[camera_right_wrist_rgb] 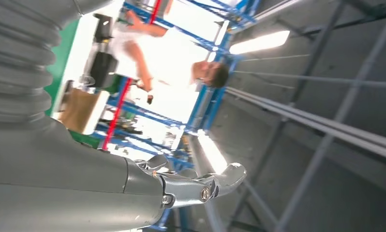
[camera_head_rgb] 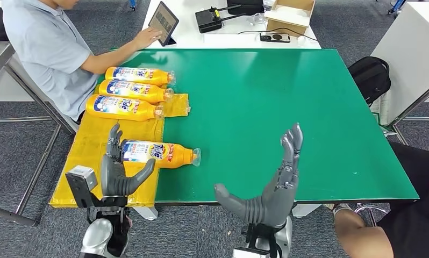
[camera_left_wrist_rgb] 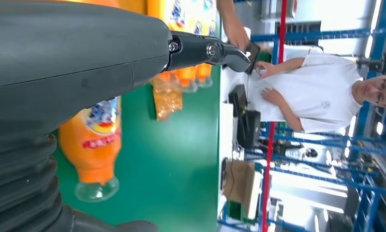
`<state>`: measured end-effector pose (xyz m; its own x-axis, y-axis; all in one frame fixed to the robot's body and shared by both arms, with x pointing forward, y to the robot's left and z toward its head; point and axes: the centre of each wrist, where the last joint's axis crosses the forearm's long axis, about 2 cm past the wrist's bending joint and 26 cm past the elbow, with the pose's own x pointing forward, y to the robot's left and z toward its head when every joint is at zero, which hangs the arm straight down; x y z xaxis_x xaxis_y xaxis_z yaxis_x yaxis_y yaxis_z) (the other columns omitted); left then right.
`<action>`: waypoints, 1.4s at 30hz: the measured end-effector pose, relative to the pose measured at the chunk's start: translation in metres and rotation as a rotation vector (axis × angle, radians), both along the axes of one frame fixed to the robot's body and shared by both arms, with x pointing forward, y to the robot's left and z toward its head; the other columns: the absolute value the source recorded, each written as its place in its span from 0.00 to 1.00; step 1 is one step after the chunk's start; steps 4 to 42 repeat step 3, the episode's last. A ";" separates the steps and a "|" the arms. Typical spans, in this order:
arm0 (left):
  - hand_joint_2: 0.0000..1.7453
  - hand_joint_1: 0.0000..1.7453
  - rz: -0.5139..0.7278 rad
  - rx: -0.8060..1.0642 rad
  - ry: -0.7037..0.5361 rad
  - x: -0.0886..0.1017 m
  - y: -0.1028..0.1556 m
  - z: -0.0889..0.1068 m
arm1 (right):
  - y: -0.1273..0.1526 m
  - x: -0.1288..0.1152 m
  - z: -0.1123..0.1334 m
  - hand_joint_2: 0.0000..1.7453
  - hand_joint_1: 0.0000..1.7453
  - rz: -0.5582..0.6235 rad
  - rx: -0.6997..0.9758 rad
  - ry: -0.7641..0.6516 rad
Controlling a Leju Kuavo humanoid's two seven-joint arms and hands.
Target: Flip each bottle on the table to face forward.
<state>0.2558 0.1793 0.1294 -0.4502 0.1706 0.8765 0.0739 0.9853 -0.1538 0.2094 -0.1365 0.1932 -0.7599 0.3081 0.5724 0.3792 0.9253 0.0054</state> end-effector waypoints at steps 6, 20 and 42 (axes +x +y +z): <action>1.00 0.00 0.047 0.031 -0.010 -0.008 0.004 0.000 | -0.004 -0.004 -0.007 1.00 0.00 -0.008 0.039 0.042; 1.00 0.00 0.047 0.031 -0.010 -0.008 0.004 0.000 | -0.004 -0.004 -0.007 1.00 0.00 -0.008 0.039 0.042; 1.00 0.00 0.047 0.031 -0.010 -0.008 0.004 0.000 | -0.004 -0.004 -0.007 1.00 0.00 -0.008 0.039 0.042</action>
